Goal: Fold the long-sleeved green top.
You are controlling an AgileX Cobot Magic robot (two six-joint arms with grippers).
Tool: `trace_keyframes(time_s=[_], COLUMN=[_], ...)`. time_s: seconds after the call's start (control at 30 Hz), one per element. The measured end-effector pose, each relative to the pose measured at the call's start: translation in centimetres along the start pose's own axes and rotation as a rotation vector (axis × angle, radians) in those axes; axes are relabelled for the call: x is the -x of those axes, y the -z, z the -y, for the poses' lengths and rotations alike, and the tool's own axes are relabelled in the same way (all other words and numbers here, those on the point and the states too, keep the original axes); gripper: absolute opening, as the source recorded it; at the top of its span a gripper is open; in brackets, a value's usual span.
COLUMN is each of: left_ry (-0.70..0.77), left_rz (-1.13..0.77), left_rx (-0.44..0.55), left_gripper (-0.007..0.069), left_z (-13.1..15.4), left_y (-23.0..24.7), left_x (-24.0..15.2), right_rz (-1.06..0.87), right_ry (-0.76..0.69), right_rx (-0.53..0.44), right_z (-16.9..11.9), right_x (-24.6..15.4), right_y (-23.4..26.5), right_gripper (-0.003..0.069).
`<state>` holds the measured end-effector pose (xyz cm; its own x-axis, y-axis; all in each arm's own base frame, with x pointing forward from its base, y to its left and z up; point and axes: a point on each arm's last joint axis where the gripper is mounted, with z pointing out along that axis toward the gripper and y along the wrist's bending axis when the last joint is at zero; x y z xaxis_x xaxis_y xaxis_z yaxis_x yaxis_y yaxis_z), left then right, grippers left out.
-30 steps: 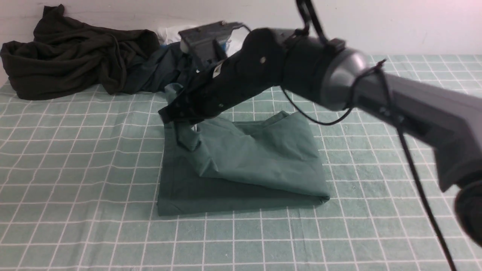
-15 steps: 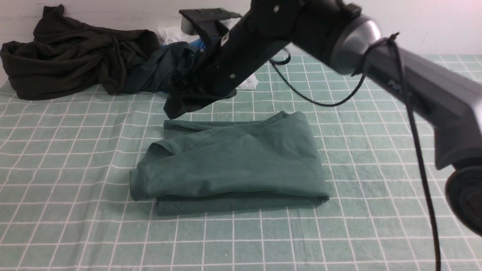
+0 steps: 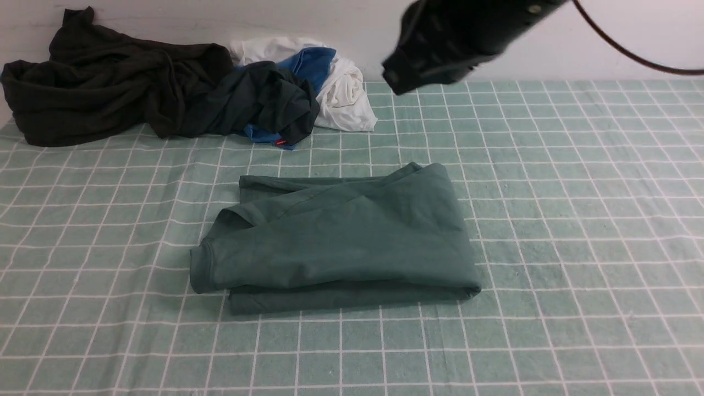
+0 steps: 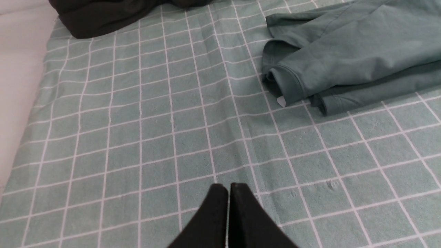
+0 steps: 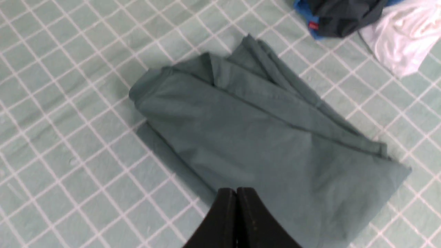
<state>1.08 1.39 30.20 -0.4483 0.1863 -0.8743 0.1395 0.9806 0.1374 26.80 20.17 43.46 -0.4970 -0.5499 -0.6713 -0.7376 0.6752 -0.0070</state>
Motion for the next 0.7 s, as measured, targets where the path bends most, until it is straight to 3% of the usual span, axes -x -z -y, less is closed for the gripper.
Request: trace_keyframes(time_s=[0.37,0.7], left_ry=[-0.002,-0.002], left_rz=[0.000,0.000], left_rx=[0.004,0.005], left_gripper=[-0.0003,-0.0003], left_z=[0.0,0.0], left_y=[0.0,0.0], left_x=[0.0,0.0], right_rz=[0.270,0.440], right_ry=[0.000,0.003], right_rx=[-0.066,-0.087], right_z=[-2.9,-4.5], right_x=[-10.2,-16.5], right_y=[9.0,12.9], right_gripper=[-0.0013,-0.0013])
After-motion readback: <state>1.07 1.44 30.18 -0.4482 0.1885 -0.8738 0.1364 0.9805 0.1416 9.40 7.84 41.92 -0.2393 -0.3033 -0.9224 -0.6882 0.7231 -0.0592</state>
